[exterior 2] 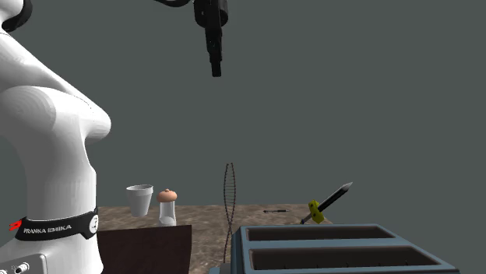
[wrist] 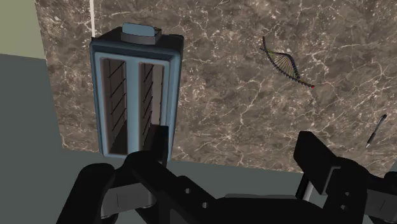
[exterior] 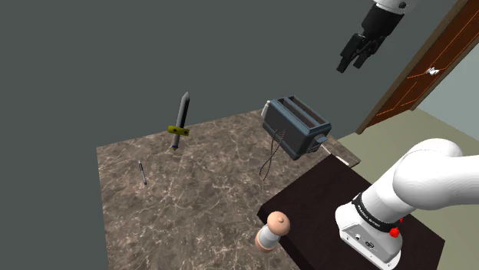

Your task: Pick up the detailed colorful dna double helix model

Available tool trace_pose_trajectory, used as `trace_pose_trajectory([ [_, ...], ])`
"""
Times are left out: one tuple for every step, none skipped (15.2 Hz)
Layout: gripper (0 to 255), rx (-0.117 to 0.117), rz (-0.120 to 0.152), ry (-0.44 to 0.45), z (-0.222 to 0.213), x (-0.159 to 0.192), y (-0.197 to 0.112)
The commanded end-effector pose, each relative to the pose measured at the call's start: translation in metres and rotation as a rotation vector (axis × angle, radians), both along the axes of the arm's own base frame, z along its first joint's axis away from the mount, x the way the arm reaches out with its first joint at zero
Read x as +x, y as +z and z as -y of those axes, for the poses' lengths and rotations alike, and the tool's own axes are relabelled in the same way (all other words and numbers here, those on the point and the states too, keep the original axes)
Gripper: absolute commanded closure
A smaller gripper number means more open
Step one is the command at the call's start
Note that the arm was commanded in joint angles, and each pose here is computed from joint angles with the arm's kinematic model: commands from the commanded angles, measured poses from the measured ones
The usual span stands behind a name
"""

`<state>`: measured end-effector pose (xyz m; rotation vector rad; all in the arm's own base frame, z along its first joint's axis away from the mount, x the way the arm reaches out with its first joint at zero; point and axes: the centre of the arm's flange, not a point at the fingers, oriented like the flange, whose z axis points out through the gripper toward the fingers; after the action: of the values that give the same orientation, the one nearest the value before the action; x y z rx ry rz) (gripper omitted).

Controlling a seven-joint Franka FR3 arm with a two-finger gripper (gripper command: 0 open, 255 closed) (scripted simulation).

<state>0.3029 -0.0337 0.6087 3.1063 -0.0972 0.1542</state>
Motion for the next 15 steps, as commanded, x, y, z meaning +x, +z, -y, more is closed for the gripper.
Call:
trace_pose_trajectory([
  [0,0.0,0.0,0.0,0.0,0.0,0.0],
  [0,0.002,0.0,-0.006,-0.008,0.002,-0.01],
  [0,0.004,0.0,-0.011,-0.015,0.004,-0.021],
  [0,0.006,-0.001,-0.017,-0.023,0.006,-0.031],
  [0,0.008,-0.001,-0.022,-0.03,0.009,-0.042],
  [0,0.01,-0.001,-0.028,-0.038,0.011,-0.052],
  [0,0.012,-0.001,-0.033,-0.046,0.013,-0.062],
  [0,0.014,-0.002,-0.039,-0.053,0.015,-0.073],
  [0,0.016,-0.002,-0.044,-0.061,0.018,-0.083],
  [0,0.018,-0.002,-0.05,-0.068,0.02,-0.094],
  [0,0.02,-0.002,-0.055,-0.076,0.022,-0.104],
  [0,0.022,-0.002,-0.061,-0.084,0.025,-0.114],
  [0,0.024,-0.003,-0.066,-0.091,0.027,-0.124],
  [0,0.026,-0.003,-0.072,-0.099,0.03,-0.135],
  [0,0.028,-0.003,-0.077,-0.107,0.033,-0.145],
])
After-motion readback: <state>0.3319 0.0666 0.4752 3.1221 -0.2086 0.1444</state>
